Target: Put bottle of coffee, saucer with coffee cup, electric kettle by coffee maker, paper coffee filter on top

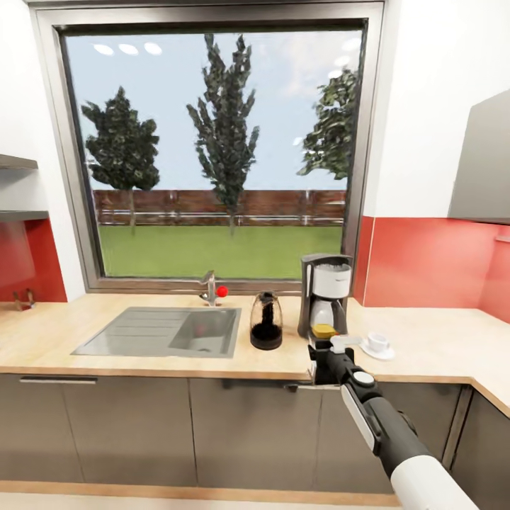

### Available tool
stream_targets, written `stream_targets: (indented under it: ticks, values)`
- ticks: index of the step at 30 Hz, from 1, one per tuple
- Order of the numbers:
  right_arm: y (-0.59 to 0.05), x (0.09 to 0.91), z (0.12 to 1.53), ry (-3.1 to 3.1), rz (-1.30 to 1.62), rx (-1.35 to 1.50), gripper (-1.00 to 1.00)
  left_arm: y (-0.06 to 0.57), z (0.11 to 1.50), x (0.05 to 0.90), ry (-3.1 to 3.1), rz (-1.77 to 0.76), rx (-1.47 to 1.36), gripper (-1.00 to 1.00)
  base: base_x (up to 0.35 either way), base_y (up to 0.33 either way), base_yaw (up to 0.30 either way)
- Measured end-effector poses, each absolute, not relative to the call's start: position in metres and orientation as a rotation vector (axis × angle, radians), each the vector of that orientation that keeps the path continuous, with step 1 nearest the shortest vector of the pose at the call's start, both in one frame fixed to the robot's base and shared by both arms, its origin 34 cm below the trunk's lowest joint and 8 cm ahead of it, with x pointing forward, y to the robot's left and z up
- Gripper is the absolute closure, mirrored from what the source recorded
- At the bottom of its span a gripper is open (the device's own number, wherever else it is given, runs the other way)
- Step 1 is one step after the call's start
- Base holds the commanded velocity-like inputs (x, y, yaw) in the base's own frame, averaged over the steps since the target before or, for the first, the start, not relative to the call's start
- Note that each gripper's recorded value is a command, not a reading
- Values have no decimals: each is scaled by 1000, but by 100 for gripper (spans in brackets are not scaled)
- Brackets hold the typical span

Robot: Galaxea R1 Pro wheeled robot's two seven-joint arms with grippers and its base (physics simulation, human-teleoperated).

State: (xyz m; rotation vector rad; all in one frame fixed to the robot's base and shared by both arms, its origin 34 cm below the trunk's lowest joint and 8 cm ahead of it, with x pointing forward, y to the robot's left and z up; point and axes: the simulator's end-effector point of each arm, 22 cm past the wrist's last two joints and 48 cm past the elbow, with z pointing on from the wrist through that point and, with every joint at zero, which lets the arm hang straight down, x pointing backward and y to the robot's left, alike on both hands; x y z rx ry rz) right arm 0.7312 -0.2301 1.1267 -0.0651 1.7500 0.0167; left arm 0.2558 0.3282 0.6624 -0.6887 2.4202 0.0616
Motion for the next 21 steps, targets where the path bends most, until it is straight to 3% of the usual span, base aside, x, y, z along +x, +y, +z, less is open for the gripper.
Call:
stream_targets:
  ticks: [10,21]
  values:
    - [-228,732,1123,1735,27,-55,100,329,662,255,2421,62,-690,-100,318,8,0]
    - [-202,731,1105,1754,19,35,100,328,662,256,2422,63,-690,-100,257,165,0]
